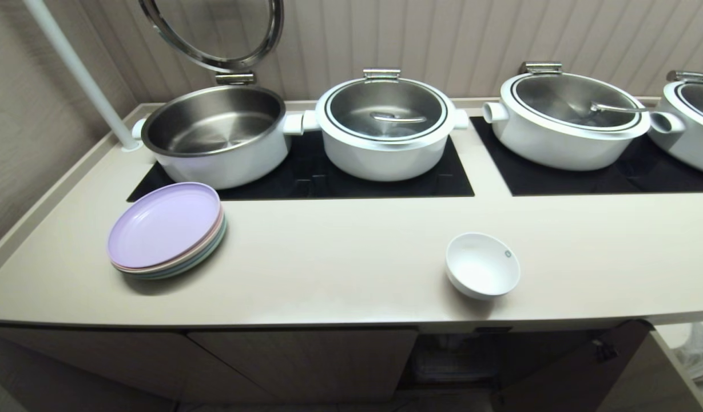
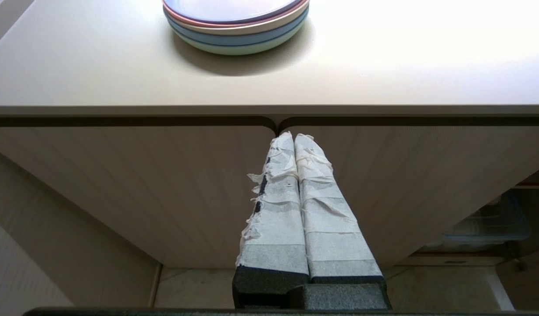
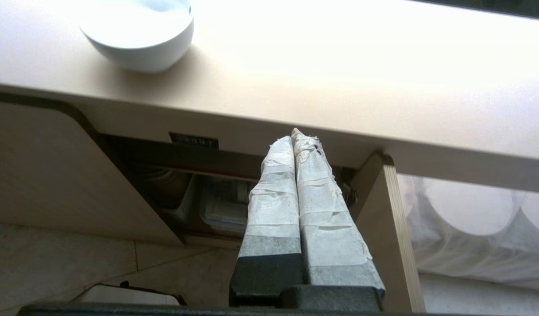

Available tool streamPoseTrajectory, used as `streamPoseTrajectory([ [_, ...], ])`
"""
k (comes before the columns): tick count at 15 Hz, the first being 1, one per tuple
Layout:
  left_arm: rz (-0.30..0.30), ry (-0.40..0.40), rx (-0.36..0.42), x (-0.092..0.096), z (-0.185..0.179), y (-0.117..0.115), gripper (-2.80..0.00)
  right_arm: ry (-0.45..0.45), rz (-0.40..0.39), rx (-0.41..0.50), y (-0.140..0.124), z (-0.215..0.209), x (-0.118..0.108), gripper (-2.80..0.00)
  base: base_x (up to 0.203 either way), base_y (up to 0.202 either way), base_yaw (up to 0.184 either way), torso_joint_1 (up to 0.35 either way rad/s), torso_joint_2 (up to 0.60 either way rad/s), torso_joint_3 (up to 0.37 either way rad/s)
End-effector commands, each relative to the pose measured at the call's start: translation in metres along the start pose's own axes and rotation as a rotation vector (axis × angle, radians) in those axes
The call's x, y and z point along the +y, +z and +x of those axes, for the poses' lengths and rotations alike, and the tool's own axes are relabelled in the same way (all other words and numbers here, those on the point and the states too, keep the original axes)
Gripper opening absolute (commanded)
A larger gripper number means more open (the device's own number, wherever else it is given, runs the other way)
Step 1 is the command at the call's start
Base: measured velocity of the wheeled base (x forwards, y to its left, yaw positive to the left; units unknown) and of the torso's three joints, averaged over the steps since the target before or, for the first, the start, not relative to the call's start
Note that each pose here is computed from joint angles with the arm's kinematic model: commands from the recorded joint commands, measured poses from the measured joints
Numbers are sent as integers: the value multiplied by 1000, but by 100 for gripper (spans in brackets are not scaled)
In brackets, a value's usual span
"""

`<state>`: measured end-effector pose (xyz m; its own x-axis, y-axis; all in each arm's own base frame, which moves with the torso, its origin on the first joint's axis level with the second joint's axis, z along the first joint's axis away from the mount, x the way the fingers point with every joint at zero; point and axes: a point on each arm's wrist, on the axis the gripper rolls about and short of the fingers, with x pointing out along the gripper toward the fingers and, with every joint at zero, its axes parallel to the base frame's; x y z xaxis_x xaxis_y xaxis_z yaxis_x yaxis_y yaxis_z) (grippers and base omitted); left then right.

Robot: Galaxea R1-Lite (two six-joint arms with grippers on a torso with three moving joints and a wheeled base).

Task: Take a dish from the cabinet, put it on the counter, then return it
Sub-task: Pick up the bowl from the table

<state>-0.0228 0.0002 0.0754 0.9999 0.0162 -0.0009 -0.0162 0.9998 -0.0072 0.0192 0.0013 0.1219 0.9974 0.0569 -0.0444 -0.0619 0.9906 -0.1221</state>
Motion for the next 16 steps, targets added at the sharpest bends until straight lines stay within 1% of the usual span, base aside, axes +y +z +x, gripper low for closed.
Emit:
streamPoseTrajectory([
  [1,0,1,-1,0,0,0,-280,28,1,70,16,26,-3,-280,0,0,0,0,0,0],
  [5,0,1,0,0,0,0,-280,95,-2,37,70,64,-11,-280,0,0,0,0,0,0],
  [7,0,1,-1,0,0,0,-280,113,0,50,92,76,-13,-280,0,0,0,0,0,0],
  [10,0,1,-1,0,0,0,-280,150,8,125,124,96,-17,-280,0,0,0,0,0,0],
  [12,0,1,-1,0,0,0,-280,171,14,183,139,122,-19,-280,0,0,0,0,0,0],
  [14,0,1,-1,0,0,0,-280,189,3,236,149,140,-21,-280,0,0,0,0,0,0],
  [15,0,1,-1,0,0,0,-280,202,-9,284,150,146,-21,-280,0,0,0,0,0,0],
  [16,0,1,-1,0,0,0,-280,213,-14,313,150,150,-21,-280,0,0,0,0,0,0],
])
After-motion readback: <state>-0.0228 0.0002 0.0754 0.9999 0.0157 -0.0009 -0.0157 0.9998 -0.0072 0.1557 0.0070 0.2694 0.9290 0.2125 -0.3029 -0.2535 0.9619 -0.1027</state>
